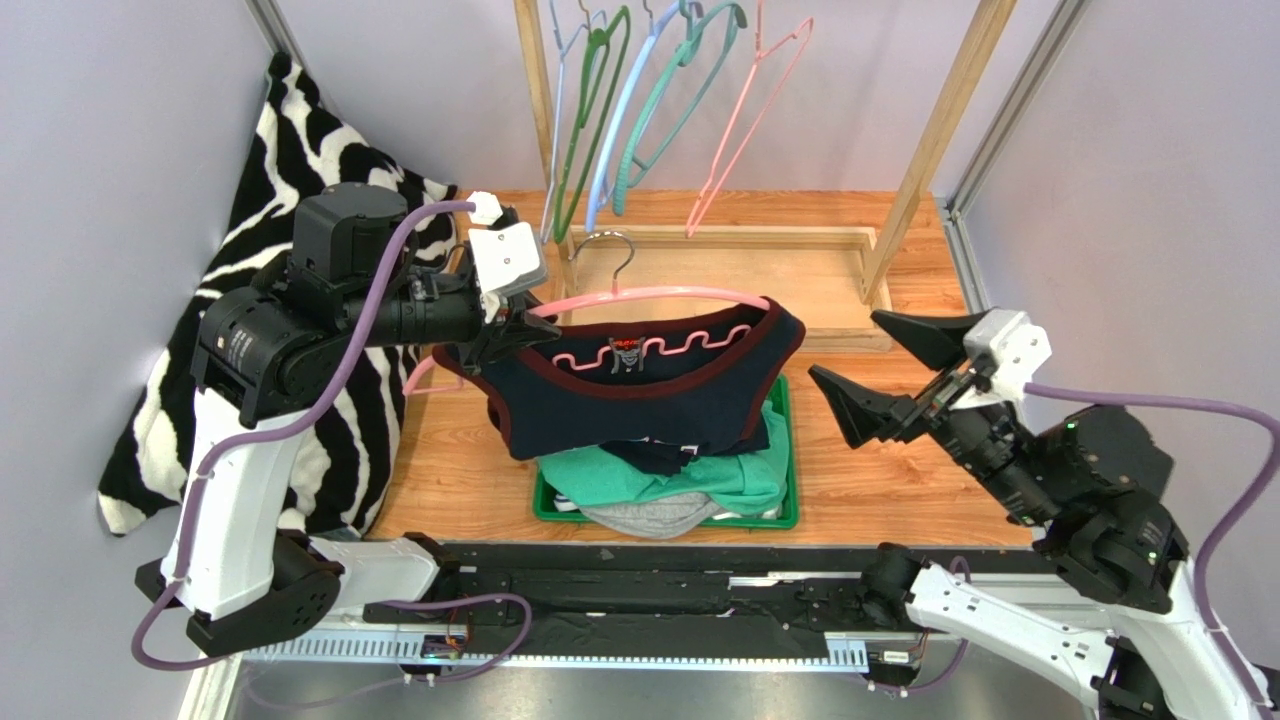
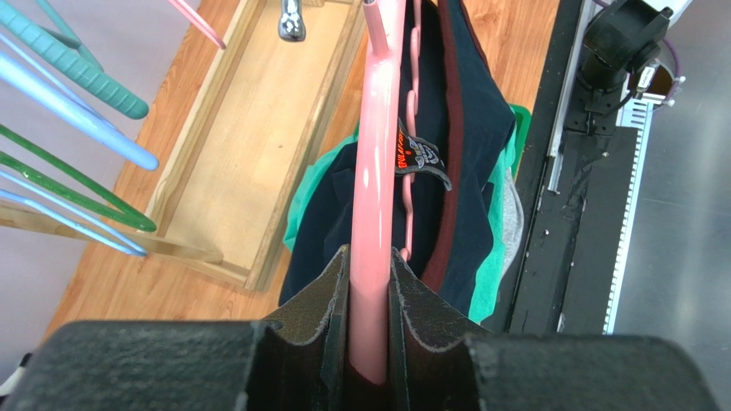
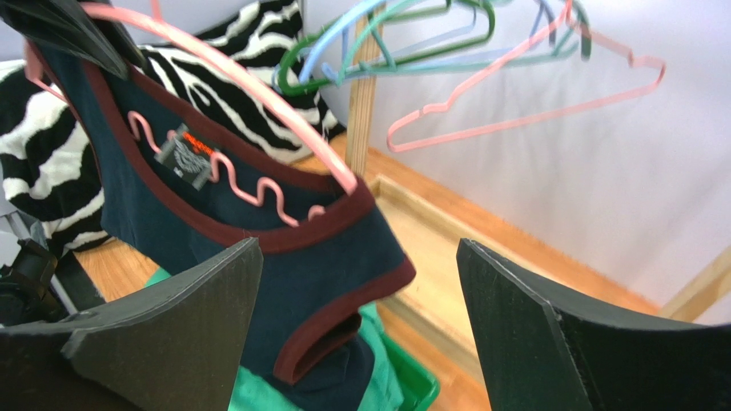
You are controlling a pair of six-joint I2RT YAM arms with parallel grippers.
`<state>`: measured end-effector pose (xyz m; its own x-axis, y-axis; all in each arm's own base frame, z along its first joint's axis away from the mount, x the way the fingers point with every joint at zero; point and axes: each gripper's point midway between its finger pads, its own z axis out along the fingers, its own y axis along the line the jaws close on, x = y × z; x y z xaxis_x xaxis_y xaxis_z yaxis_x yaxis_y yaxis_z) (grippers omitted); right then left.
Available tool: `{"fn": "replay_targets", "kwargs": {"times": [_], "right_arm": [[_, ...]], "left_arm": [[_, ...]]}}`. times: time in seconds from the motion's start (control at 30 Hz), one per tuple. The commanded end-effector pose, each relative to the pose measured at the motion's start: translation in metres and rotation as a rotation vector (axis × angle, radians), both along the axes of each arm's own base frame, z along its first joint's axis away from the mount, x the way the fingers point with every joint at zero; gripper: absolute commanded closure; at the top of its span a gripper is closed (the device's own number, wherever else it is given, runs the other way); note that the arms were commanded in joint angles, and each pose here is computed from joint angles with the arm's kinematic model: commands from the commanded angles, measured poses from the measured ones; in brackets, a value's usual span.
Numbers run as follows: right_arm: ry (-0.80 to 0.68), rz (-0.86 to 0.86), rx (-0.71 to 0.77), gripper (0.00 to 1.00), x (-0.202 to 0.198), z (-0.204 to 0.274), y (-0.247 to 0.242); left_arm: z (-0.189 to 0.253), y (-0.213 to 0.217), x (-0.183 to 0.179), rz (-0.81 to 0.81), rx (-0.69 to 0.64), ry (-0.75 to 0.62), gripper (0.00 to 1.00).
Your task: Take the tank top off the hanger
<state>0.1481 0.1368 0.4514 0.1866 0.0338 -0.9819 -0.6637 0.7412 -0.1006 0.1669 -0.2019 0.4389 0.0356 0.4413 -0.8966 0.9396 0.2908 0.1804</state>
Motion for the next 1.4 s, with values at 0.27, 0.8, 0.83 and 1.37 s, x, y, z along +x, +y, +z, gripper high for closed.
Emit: {"fn": "replay_targets", "kwargs": {"times": [0.27,0.8,0.83,1.37], "right_arm": [[0.284,-0.124,0.121,0.33,0.041,-0.074,0.032],[0.257,-0.092,0.257,1.0,0.038,-0.043,0.034],[0.246,-0.102,0.273,1.0,0.036,-0.037,0.027],[0.346,-0.514,0.135,1.0,0.091,-0.093,-0.026]], "left_arm": [[0.034,0.008,-0.019,-0.028,-0.086,-0.105,1.0],[0.031,0.016,-0.013,0.021,-0.069,-0.13,1.0],[0.031,0.017,-0.013,0.027,-0.066,-0.13,1.0],[0.047,0.023,-0.035,-0.024,-0.114,-0.158,1.0]]}}
